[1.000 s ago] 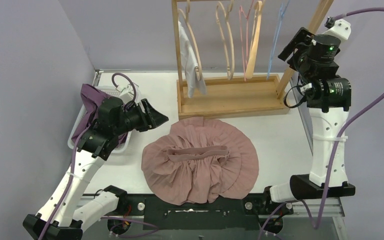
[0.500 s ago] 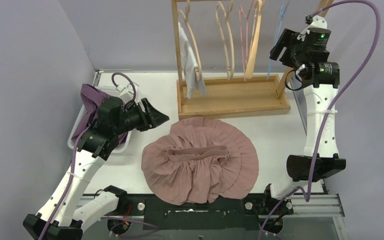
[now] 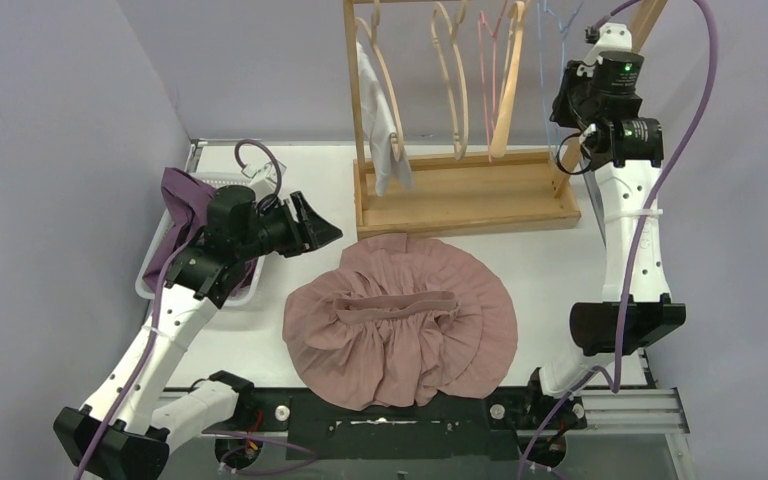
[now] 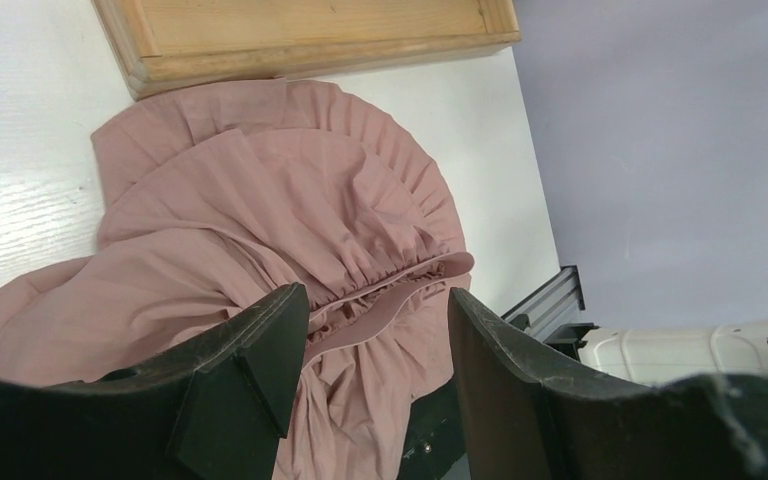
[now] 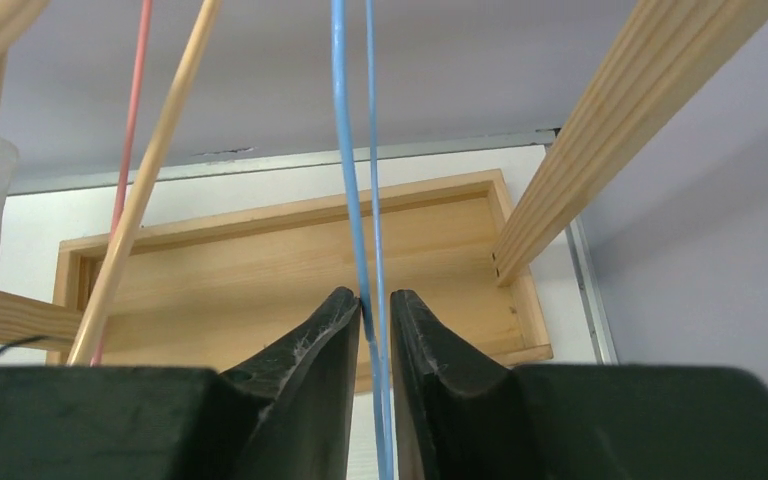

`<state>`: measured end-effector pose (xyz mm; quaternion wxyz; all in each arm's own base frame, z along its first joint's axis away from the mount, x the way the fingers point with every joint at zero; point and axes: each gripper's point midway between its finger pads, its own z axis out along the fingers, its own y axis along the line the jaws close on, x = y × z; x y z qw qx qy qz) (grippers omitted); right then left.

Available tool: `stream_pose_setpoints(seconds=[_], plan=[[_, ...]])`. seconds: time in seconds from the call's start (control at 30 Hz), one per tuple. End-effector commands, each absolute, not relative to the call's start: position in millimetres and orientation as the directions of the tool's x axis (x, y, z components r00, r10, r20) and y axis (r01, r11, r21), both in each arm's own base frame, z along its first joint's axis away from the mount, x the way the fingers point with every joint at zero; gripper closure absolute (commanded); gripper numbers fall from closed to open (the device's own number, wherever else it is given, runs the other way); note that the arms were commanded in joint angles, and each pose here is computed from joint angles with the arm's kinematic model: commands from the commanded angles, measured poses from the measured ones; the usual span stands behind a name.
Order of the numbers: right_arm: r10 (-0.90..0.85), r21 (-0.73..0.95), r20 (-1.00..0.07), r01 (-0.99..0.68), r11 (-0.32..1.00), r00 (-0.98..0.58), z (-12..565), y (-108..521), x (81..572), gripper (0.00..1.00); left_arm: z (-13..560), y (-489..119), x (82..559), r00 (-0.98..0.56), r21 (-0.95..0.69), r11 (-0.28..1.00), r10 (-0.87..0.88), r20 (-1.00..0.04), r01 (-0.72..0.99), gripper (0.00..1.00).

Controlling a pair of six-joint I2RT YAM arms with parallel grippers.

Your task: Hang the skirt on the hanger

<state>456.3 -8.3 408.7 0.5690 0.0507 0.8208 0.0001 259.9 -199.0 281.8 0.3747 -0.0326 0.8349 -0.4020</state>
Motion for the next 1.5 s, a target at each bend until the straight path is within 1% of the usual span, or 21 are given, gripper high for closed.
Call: stream_pose_setpoints(seconds=[0.0,0.1,0.23,0.33,0.43,0.6,0.8,0.87,0.97,1.03,1.13,1.27,1.4,1.47], plan=[[-0.004,-0.019,-0.966,0.057,0.998,-0.26,437.7,-9.2,466.6,0.8,320.6,-201.7,270.8,-0.637,-0.672,0.654,-0.361,-0.681,0.347,0.47],[-0.019,-0.034,-0.964,0.051,0.998,-0.267,436.0,-9.2,471.9,0.77,322.3,-201.8,272.7,-0.632,-0.664,0.658,-0.355,-0.689,0.354,0.47],[-0.036,-0.051,-0.964,0.048,0.998,-0.263,437.4,-9.1,476.4,0.77,325.2,-202.1,274.8,-0.625,-0.657,0.661,-0.351,-0.697,0.361,0.47],[-0.066,-0.081,-0.964,0.046,0.996,-0.256,439.2,-8.2,476.6,0.86,326.8,-202.1,275.8,-0.621,-0.653,0.663,-0.35,-0.702,0.365,0.47],[-0.088,-0.105,-0.968,0.059,0.993,-0.233,447.7,-8.4,474.0,1.0,327.9,-202.0,276.2,-0.618,-0.653,0.663,-0.35,-0.703,0.366,0.47],[-0.117,-0.131,-0.984,0.109,0.985,-0.131,485.4,-9.0,453.3,1.0,332.3,-200.6,275.8,-0.608,-0.65,0.664,-0.356,-0.71,0.369,0.47],[-0.109,-0.109,-0.994,0.136,0.985,-0.005,525.9,-11.9,422.6,1.0,335.2,-199.2,275.6,-0.601,-0.652,0.665,-0.367,-0.71,0.365,0.47],[-0.108,-0.107,-0.994,0.138,0.985,0.002,527.8,-12.5,416.8,1.0,335.5,-199.1,275.2,-0.602,-0.654,0.664,-0.369,-0.708,0.363,0.47],[-0.1,-0.103,-0.995,0.138,0.985,-0.029,516.1,-13.2,408.2,1.0,338.7,-198.3,273.9,-0.596,-0.652,0.663,-0.371,-0.712,0.367,0.47],[-0.082,-0.087,-0.996,0.136,0.987,-0.044,505.5,-12.0,397.0,1.0,342.1,-196.2,273.1,-0.584,-0.645,0.668,-0.373,-0.721,0.37,0.47],[-0.037,-0.041,-0.999,0.134,0.99,-0.032,497.2,-10.2,367.1,1.0,352.1,-193.4,271.9,-0.552,-0.631,0.669,-0.378,-0.743,0.392,0.46],[0.038,0.034,-0.999,0.124,0.992,-0.031,485.5,-8.1,311.5,1.0,373.5,-189.3,268.9,-0.486,-0.595,0.672,-0.379,-0.788,0.441,0.44],[0.079,0.071,-0.988,0.063,0.995,-0.131,444.3,2.4,264.7,1.0,397.3,-183.4,266.0,-0.395,-0.534,0.685,-0.37,-0.841,0.496,0.38],[0.079,0.074,-0.972,0.032,0.997,-0.221,412.9,7.7,241.5,1.0,406.4,-181.5,265.6,-0.35,-0.503,0.69,-0.365,-0.863,0.52,0.35]])
